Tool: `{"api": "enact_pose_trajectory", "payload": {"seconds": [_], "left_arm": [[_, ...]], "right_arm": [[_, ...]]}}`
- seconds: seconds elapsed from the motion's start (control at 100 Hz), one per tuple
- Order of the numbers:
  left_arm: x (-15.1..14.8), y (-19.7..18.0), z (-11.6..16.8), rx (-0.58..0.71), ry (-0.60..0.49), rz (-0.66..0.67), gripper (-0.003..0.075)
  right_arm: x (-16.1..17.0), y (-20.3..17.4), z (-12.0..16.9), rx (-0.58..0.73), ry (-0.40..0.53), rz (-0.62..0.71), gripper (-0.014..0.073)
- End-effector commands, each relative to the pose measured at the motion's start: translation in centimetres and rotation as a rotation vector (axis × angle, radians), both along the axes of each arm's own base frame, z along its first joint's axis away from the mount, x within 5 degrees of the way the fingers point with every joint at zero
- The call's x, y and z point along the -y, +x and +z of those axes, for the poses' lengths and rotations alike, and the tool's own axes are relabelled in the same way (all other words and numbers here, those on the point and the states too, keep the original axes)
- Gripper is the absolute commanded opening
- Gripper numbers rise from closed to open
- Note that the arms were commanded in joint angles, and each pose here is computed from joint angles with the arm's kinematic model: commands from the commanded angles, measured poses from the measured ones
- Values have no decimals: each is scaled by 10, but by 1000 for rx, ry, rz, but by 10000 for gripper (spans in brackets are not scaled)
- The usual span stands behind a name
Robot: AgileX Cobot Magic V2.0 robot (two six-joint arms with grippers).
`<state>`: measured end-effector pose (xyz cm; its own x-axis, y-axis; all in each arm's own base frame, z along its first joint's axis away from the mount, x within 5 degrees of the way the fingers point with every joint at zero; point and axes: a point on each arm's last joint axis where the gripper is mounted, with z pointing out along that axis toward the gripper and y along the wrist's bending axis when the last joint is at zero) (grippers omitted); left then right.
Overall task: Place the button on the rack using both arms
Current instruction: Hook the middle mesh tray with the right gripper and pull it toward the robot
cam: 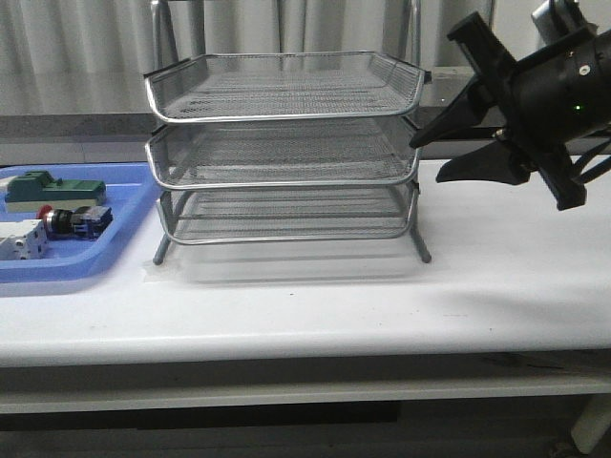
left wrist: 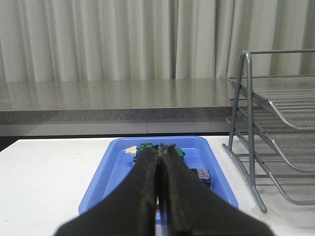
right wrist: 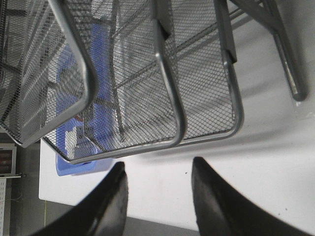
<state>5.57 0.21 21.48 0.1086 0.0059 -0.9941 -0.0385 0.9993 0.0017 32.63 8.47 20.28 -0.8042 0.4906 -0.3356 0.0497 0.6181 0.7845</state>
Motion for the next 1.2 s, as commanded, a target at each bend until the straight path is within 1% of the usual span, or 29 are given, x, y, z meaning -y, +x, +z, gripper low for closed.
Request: {"api": "enact_pose_trajectory", "payload": {"seconds": [0.0,0.16,0.41,0.58,0.9,0.99,1.12,1.13,1.19], "left_arm": [[1,-2,-6,71,-14,-7,-20],[1,-2,-6,71,-14,-7,-20],[1,-2,-6,71,-14,-7,-20],[1,-2,-6,71,-14,-7,-20],[1,-2,-6,71,-14,-7,-20],[1,-2,-6,71,-14,-7,-20],[1,-2,-6,71,-14,-7,-20],[1,-2,-6,71,-14,-7,-20],[1,-2,-6,71,-14,-7,-20]], "right_arm": [[-8,7,20,76,59,42,333],[-14,19,12,66,55,54,333],[-16,37,10,76,66,50,333],[-18,47,4,69,73,48,333],[-19,51,-5,47,83,50,328],[-19,51,-7,41,89,56,279],[-20,51,-7,40,93,61,137],[-20,51,-7,40,93,61,137],[-20,51,-7,40,93,61,76]]}}
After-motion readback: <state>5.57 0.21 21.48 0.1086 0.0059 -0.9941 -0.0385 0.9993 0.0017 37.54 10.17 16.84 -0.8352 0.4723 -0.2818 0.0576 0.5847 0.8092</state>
